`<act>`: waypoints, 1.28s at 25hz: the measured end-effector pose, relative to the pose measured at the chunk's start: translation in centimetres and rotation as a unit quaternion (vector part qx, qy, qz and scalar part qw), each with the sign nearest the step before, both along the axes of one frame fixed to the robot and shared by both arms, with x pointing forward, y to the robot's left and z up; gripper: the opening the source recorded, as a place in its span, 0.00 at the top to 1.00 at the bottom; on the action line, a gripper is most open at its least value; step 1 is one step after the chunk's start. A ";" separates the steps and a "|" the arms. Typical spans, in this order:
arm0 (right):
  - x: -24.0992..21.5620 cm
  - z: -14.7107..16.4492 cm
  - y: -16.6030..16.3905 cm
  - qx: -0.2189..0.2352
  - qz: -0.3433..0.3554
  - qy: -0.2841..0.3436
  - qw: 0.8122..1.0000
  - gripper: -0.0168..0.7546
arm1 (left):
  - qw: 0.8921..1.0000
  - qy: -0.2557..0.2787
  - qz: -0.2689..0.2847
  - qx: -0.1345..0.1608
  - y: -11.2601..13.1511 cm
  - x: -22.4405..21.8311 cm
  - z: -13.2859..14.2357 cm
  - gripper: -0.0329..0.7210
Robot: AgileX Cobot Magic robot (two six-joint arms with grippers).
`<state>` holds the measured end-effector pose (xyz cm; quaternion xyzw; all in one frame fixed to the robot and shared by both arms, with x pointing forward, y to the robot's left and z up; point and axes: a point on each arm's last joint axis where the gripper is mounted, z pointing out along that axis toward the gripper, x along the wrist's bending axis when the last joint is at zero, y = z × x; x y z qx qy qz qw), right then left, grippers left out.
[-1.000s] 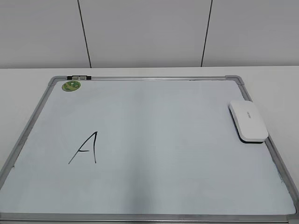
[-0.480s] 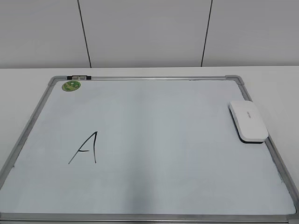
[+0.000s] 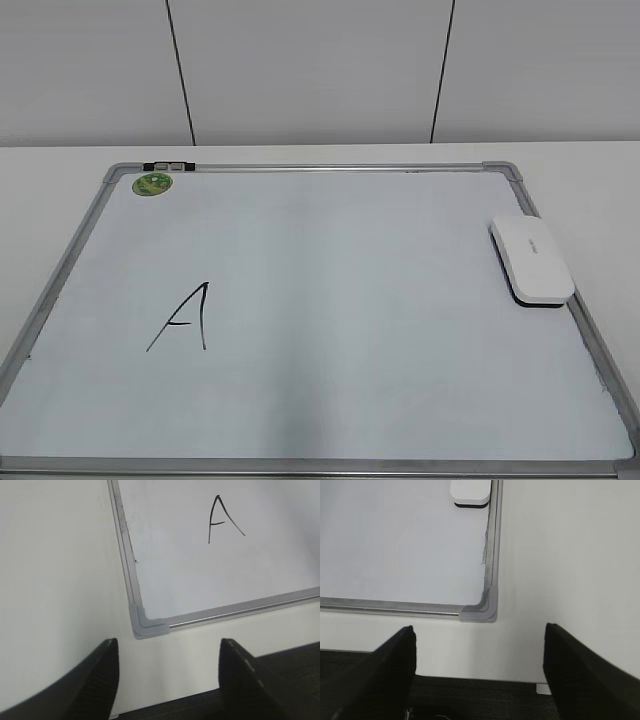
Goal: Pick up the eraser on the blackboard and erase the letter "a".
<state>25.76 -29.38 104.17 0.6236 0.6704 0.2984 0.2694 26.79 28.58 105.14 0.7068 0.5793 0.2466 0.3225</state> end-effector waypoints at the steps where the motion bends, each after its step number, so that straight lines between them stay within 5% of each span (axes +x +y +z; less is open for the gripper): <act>1: 0.0 0.0 0.0 0.000 0.000 0.000 1.000 0.22 | 1.000 0.000 0.000 0.000 0.0 0.0 0.0 0.34; 7: -0.3 0.0 0.0 0.000 0.000 -0.011 1.000 0.22 | 1.000 -0.018 0.000 0.000 0.0 -0.6 0.1 0.34; 16: -2.2 0.1 0.0 0.001 -0.001 -0.077 0.997 0.22 | 0.993 -0.119 0.000 0.000 0.0 -3.7 0.2 0.34; 32: -2.8 0.1 -0.1 0.000 -0.003 -0.099 0.995 0.22 | 0.993 -0.120 -0.002 0.000 0.0 -3.7 0.2 0.34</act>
